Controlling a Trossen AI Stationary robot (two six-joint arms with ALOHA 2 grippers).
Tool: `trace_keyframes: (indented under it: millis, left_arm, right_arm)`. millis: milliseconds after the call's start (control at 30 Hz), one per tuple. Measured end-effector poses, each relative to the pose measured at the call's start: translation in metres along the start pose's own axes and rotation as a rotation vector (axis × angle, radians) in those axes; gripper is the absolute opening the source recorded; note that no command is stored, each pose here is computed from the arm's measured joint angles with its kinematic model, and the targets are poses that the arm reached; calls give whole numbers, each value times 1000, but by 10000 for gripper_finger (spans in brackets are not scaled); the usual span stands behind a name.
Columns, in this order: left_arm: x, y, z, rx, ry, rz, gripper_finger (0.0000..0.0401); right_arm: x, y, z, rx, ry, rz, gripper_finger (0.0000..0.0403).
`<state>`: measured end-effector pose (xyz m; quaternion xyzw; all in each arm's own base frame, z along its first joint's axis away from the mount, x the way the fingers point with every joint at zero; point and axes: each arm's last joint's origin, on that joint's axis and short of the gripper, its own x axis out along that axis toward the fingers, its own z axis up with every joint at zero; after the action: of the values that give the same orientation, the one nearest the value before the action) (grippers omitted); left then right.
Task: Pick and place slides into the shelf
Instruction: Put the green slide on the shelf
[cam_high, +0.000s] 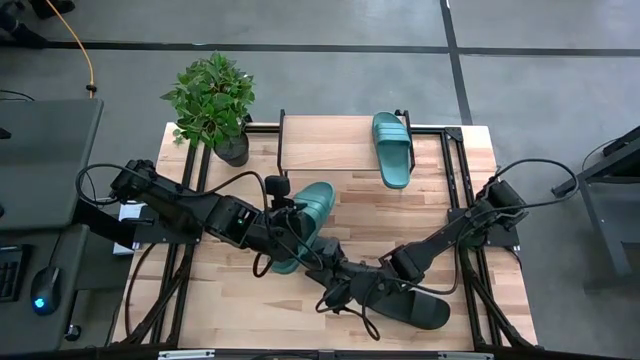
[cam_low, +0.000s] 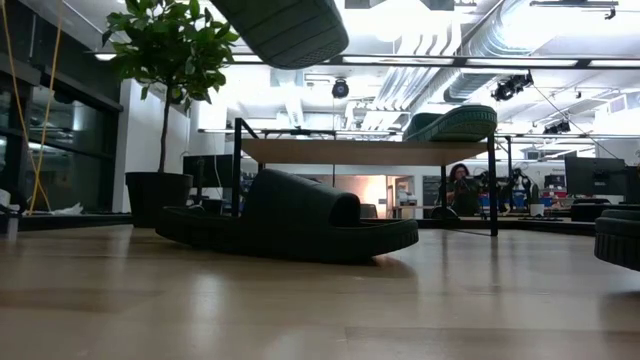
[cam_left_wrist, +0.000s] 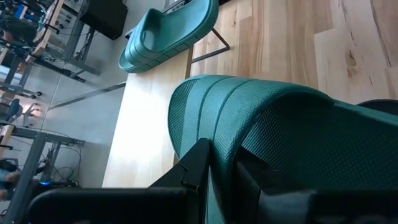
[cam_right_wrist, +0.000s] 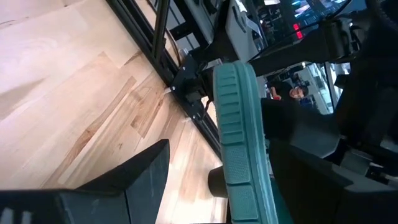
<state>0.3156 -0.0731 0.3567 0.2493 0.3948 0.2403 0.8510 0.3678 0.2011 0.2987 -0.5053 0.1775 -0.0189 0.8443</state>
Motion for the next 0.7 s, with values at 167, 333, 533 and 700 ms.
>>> trace_keyframes:
  millis: [167,333,533,700]
  left_arm:
    - [0,0,1,-5,-7,-1,37]
    - [0,0,2,-14,-17,-1,37]
    - [0,0,5,-11,-35,0,37]
    - [0,0,7,-7,-55,1,37]
  right_arm:
    - [6,-4,-5,29,0,8,266]
    - [11,-8,-9,48,-4,18,266]
    - [13,-9,-11,69,-6,22,266]
    - [19,-6,-11,76,-26,22,266]
